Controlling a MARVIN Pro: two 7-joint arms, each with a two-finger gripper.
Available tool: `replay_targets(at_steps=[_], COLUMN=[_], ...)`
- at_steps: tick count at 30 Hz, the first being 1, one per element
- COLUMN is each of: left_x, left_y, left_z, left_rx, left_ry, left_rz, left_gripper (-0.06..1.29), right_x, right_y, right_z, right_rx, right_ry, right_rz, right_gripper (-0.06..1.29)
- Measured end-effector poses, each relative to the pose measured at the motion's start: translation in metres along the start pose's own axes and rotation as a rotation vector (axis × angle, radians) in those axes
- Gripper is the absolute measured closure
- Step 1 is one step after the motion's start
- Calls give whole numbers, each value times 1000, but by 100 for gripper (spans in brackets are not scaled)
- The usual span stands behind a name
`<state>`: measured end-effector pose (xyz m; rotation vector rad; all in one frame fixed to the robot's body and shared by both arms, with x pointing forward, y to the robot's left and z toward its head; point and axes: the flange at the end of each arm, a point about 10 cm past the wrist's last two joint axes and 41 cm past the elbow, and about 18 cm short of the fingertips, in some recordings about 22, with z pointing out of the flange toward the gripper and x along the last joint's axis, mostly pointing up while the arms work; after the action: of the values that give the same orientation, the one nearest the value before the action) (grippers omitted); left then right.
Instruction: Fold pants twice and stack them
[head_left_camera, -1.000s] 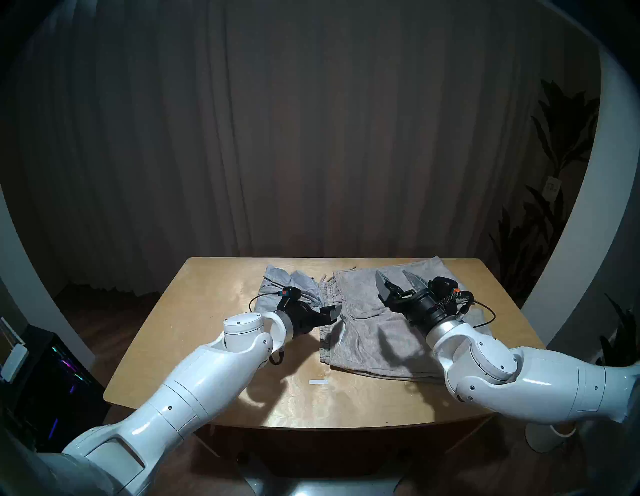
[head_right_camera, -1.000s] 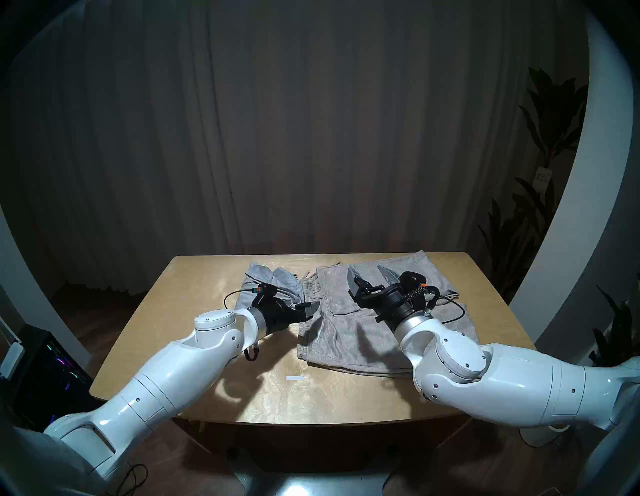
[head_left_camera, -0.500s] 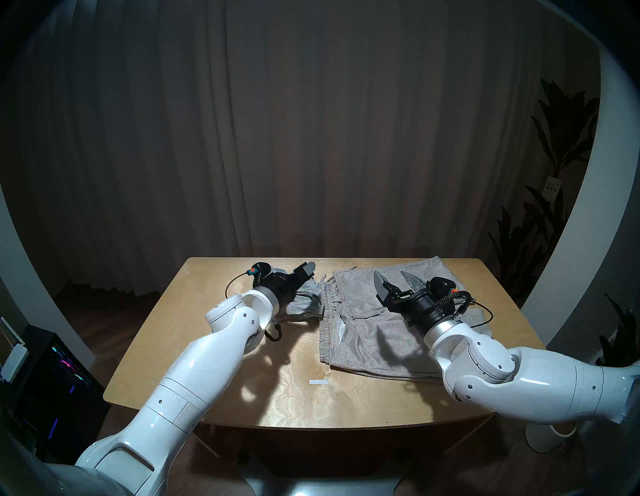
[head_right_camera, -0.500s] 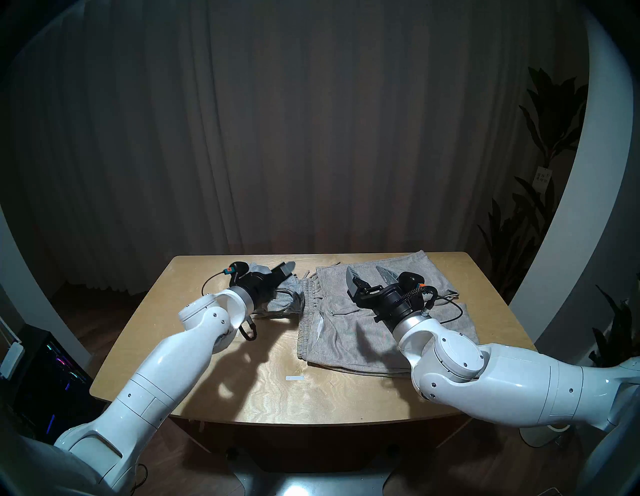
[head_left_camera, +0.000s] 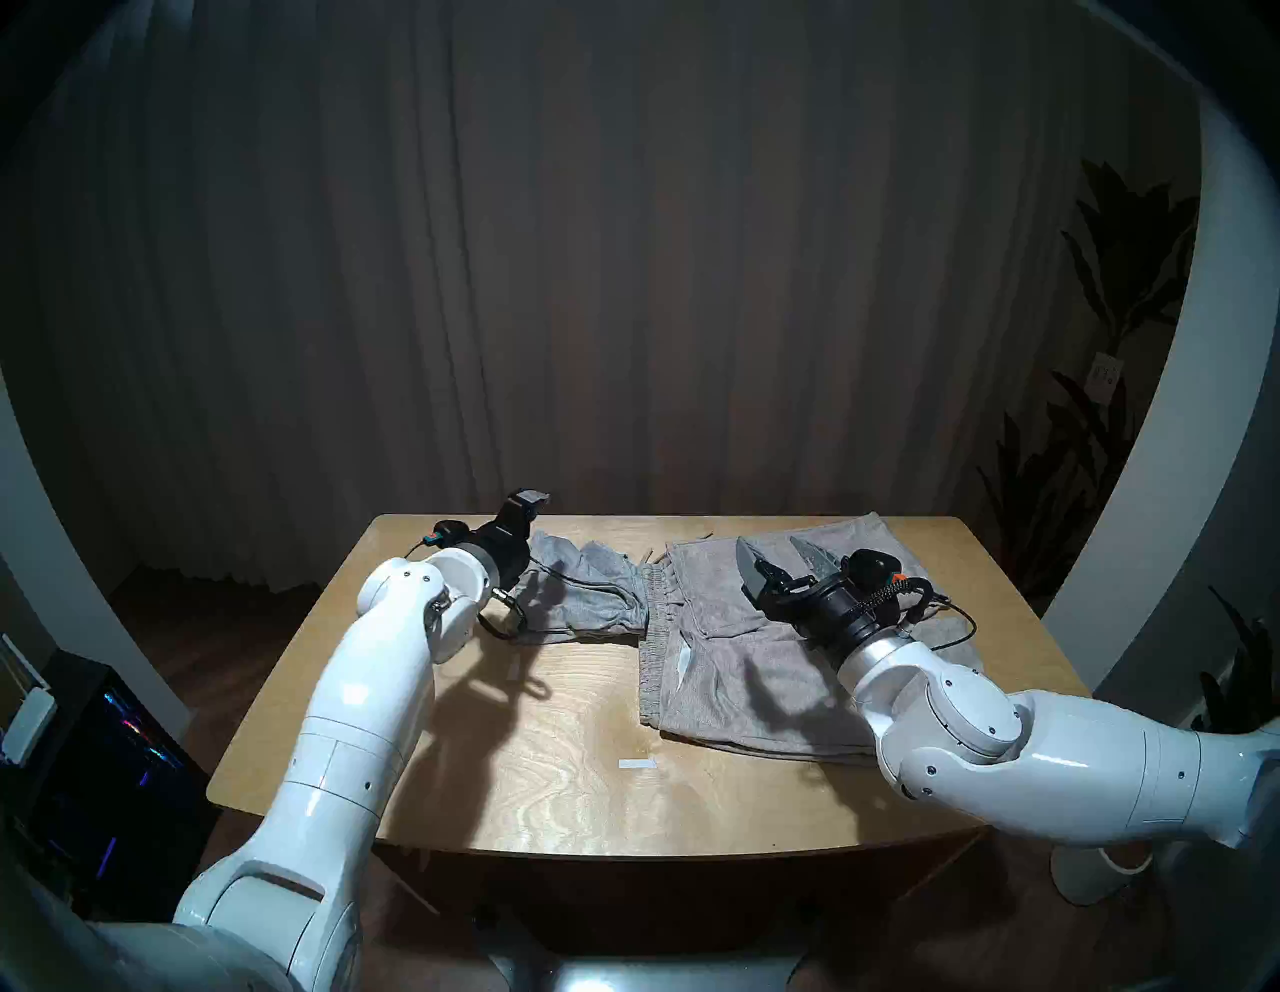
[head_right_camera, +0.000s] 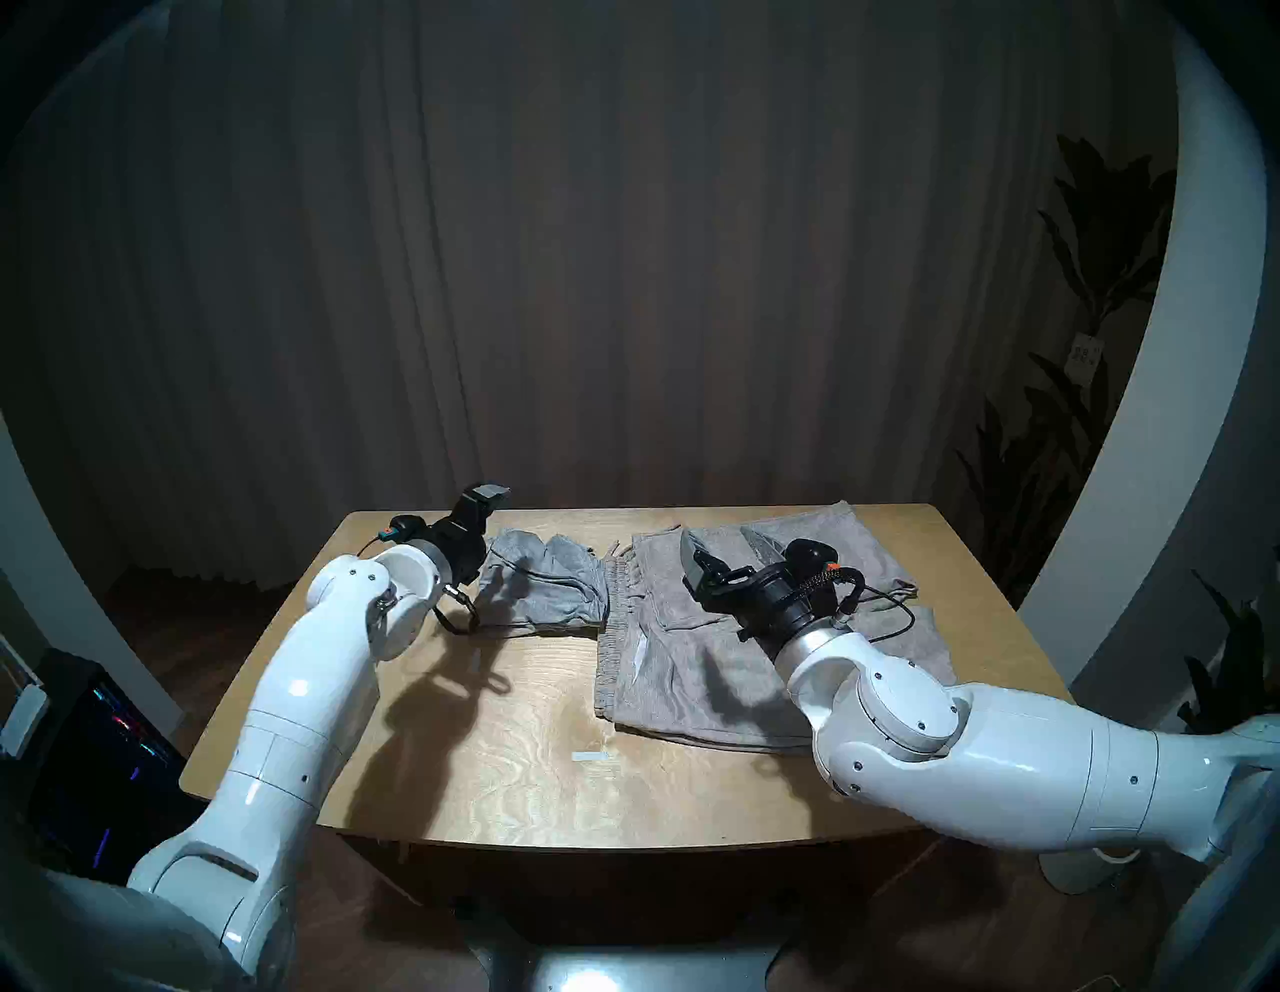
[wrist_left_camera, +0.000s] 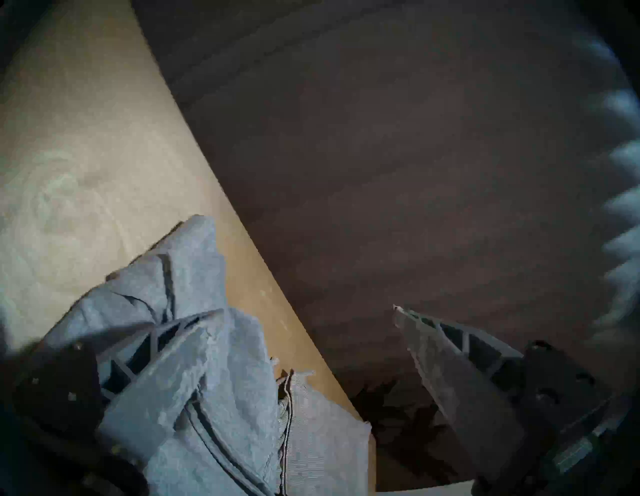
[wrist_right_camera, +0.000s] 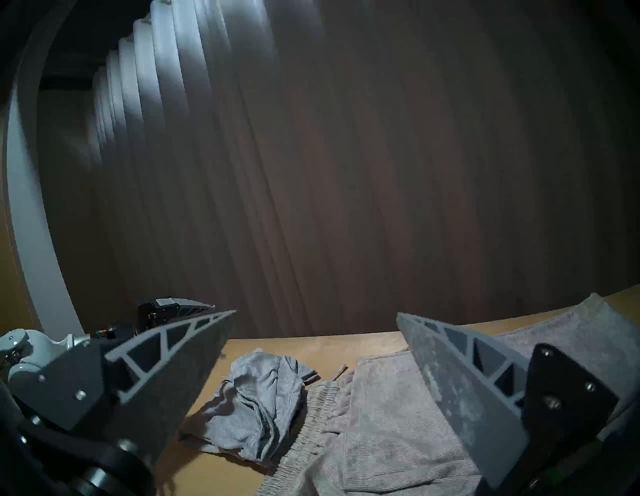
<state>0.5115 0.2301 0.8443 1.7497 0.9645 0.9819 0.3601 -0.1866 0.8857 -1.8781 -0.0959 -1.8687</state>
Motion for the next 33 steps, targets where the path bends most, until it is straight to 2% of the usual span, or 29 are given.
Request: replay_targets(at_steps=[4, 7, 21, 33], left_x=[4, 6, 17, 17], left_y=[-6, -9, -13, -17], left_z=[6, 10, 33, 50], left_rx=[40, 67, 165, 200], left_ry=[-67, -92, -99, -115], left_rz=[-47, -54, -32, 0], left_gripper=[-2, -2, -2, -2], right_x=[0, 0, 0, 1], right_y=[-1, -2, -2, -1], right_z=[1, 1, 2, 2], right_rx=[4, 5, 4, 0], right_ry=[-3, -4, -2, 1], right_rz=[-3, -5, -10, -13], right_gripper=[3, 3, 3, 3])
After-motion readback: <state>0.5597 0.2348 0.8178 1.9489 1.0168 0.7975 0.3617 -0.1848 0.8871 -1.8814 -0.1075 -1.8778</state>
